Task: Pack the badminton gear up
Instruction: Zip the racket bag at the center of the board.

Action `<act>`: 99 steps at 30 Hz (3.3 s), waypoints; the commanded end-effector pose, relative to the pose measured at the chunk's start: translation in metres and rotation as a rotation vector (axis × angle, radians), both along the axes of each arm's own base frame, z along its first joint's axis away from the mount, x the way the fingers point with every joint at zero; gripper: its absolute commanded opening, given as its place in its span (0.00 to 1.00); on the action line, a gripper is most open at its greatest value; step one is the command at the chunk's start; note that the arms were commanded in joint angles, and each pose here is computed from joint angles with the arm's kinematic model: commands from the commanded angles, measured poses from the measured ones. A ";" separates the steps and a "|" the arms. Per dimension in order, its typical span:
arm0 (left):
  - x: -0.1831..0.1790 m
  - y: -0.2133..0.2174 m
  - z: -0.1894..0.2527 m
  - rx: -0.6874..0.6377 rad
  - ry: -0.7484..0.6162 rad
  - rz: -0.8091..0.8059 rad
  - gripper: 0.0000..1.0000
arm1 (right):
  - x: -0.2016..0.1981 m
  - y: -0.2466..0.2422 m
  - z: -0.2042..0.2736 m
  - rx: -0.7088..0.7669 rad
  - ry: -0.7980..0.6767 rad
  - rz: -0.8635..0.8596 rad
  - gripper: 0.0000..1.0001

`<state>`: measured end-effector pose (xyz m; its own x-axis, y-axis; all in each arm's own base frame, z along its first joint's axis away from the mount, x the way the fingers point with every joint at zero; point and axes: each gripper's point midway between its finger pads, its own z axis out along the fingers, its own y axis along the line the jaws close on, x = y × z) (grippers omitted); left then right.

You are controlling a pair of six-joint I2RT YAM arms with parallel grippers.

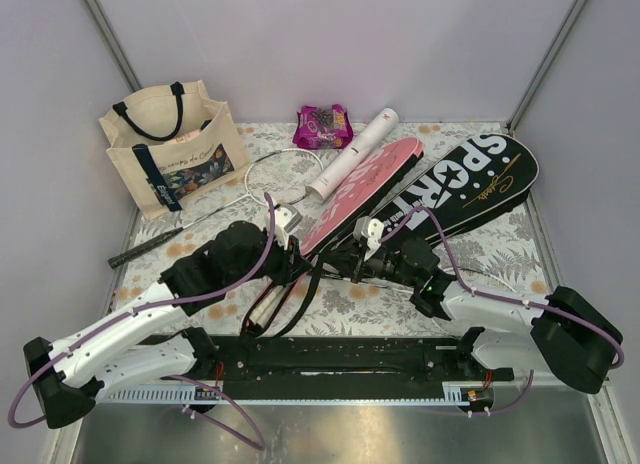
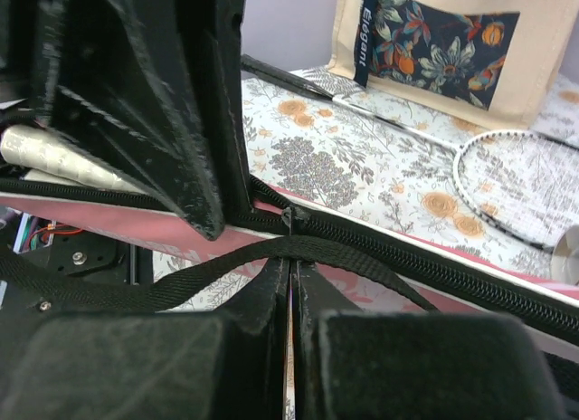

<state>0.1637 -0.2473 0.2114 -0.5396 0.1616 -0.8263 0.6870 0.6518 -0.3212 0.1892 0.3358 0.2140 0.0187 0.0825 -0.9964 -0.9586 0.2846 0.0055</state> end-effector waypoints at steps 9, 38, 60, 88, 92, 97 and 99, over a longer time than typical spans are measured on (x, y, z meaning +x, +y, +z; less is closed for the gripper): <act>-0.006 0.020 0.083 -0.038 -0.309 -0.102 0.49 | 0.016 0.005 0.056 0.177 0.063 -0.091 0.00; -0.052 -0.009 -0.010 0.325 -0.242 -0.201 0.48 | 0.032 0.006 0.055 0.180 0.122 -0.163 0.00; -0.044 -0.003 -0.053 0.471 -0.313 -0.140 0.22 | 0.030 0.004 0.060 0.198 0.138 -0.161 0.00; -0.053 -0.023 0.021 0.373 -0.348 -0.109 0.40 | 0.031 -0.001 0.037 0.142 0.204 -0.197 0.00; -0.048 -0.016 -0.003 0.556 -0.400 -0.042 0.41 | 0.032 0.001 0.038 0.149 0.229 -0.199 0.00; -0.045 -0.006 -0.026 0.618 -0.399 -0.006 0.41 | 0.032 0.001 0.043 0.164 0.243 -0.198 0.00; -0.043 -0.001 -0.036 0.640 -0.404 0.009 0.41 | 0.032 0.000 0.044 0.167 0.243 -0.201 0.00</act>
